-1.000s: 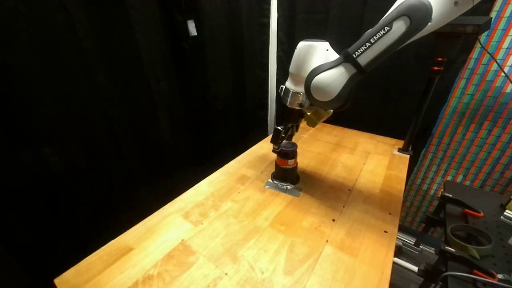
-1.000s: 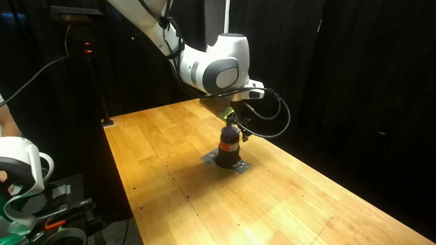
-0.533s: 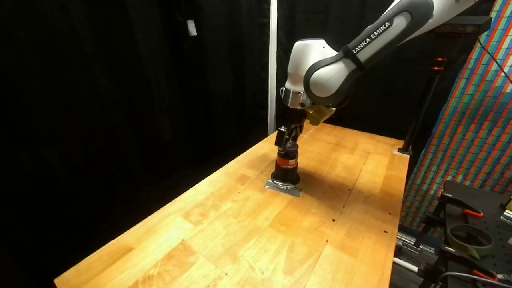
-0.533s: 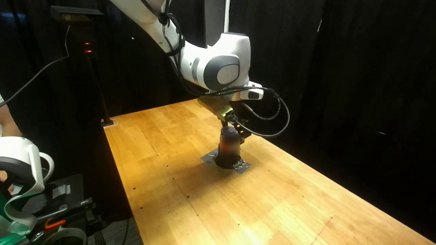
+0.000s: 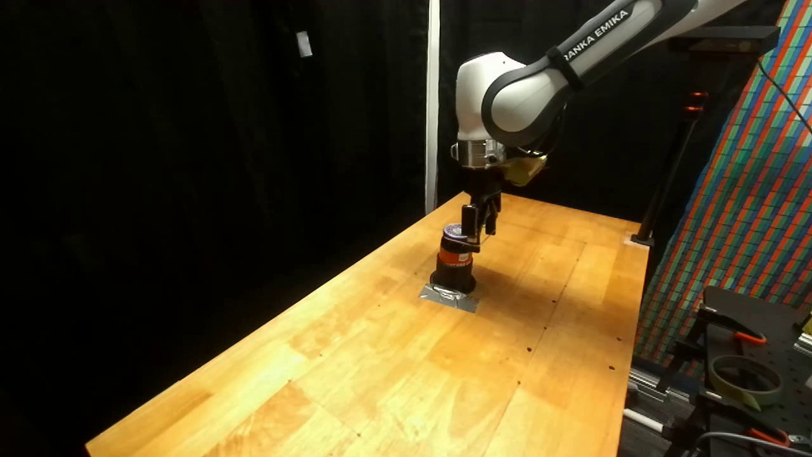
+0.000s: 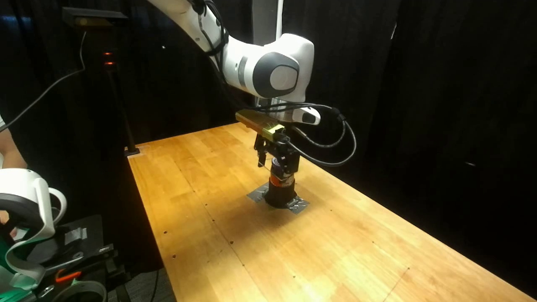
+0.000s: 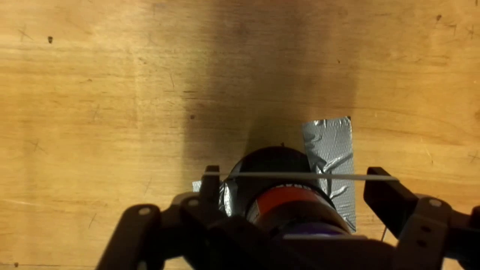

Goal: Put the rubber band on the jar.

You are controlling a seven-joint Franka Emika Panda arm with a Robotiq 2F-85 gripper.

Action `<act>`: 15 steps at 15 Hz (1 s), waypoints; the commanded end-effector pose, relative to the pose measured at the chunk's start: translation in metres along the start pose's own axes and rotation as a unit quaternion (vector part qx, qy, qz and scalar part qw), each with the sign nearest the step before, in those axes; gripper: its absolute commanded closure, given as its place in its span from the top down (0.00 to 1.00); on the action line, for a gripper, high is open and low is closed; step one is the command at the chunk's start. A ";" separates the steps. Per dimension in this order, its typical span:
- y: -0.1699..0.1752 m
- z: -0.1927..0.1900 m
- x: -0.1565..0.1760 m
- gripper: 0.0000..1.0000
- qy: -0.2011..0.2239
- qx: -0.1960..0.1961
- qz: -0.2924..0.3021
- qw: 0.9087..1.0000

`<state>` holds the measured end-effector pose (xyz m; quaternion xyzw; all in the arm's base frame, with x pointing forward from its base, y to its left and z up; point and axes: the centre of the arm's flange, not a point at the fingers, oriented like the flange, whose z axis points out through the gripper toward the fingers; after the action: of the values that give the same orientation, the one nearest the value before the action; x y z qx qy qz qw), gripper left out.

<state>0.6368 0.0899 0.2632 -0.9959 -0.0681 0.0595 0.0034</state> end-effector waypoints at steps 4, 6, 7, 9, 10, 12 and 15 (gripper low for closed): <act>0.002 0.015 -0.016 1.00 0.019 -0.006 0.011 1.000; 0.002 0.018 -0.019 1.00 0.045 -0.006 0.016 0.999; 0.003 0.019 -0.020 1.00 0.055 -0.006 0.017 0.998; 0.005 0.021 -0.022 1.00 0.080 -0.011 0.032 0.996; 0.007 0.023 -0.023 1.00 0.085 -0.010 0.034 0.996; 0.012 0.023 -0.031 1.00 0.091 -0.007 0.036 0.995; 0.017 0.015 -0.051 0.66 0.102 0.004 0.031 0.994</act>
<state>0.6196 0.0789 0.2378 -0.9988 -0.0383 -0.0284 0.0072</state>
